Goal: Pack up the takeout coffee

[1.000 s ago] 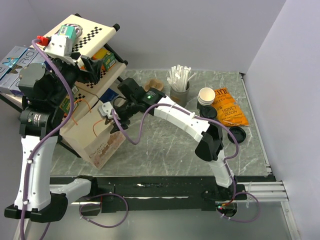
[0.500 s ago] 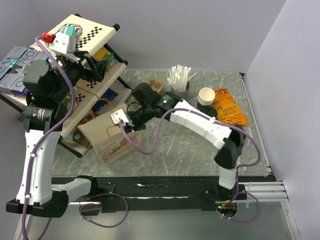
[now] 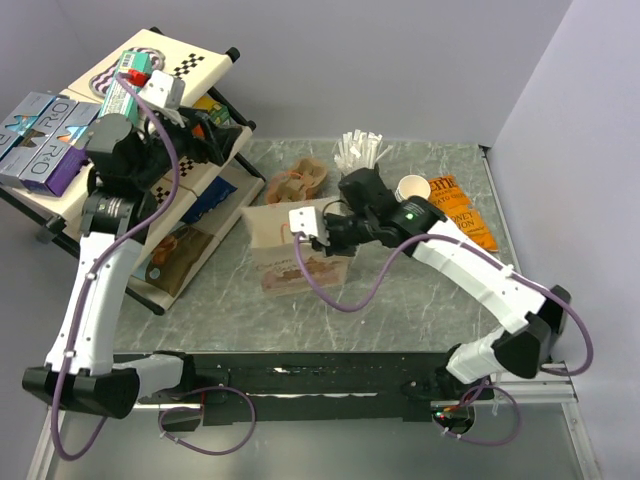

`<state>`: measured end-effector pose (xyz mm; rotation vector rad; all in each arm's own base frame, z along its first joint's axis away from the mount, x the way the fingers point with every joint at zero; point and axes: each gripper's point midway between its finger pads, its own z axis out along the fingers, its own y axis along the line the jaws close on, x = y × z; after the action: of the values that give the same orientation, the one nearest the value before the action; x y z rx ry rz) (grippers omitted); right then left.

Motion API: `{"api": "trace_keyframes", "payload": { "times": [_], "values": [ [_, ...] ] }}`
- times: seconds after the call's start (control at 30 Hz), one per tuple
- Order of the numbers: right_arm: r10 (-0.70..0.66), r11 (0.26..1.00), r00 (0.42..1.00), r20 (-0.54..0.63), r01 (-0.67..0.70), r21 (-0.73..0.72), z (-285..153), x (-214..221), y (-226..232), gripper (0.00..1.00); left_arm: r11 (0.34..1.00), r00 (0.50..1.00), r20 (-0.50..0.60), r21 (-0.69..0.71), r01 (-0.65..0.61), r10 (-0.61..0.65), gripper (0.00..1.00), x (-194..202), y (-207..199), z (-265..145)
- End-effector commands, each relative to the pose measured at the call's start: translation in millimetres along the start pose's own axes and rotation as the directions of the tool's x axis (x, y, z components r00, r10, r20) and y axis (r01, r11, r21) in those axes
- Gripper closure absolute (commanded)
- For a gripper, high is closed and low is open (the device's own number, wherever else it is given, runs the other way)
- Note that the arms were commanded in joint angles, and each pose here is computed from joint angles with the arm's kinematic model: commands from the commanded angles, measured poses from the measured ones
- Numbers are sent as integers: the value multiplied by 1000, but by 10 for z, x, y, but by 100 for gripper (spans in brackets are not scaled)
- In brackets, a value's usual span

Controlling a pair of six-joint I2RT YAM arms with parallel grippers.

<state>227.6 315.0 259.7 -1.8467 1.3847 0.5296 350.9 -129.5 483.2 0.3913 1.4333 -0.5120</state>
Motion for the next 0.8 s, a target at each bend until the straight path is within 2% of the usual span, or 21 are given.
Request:
{"api": "trace_keyframes", "payload": {
  "times": [0.0, 0.33, 0.7, 0.77],
  "values": [
    [41, 990, 997, -64, -32, 135, -310, 247, -100, 100, 997, 998, 63, 79, -14, 9, 14, -128, -106, 148],
    [109, 969, 982, -152, -71, 236, -786, 710, -13, 100, 987, 1000, 18, 161, -25, 23, 15, 89, -191, 586],
    [180, 959, 958, -221, -121, 254, -1076, 1070, 392, 100, 991, 986, -161, 135, -13, 35, 14, 722, -62, 1098],
    [189, 956, 955, -231, -124, 267, -1112, 1122, 404, 100, 993, 976, -218, 118, 1, 25, 15, 931, -20, 1187]
  ]
}}
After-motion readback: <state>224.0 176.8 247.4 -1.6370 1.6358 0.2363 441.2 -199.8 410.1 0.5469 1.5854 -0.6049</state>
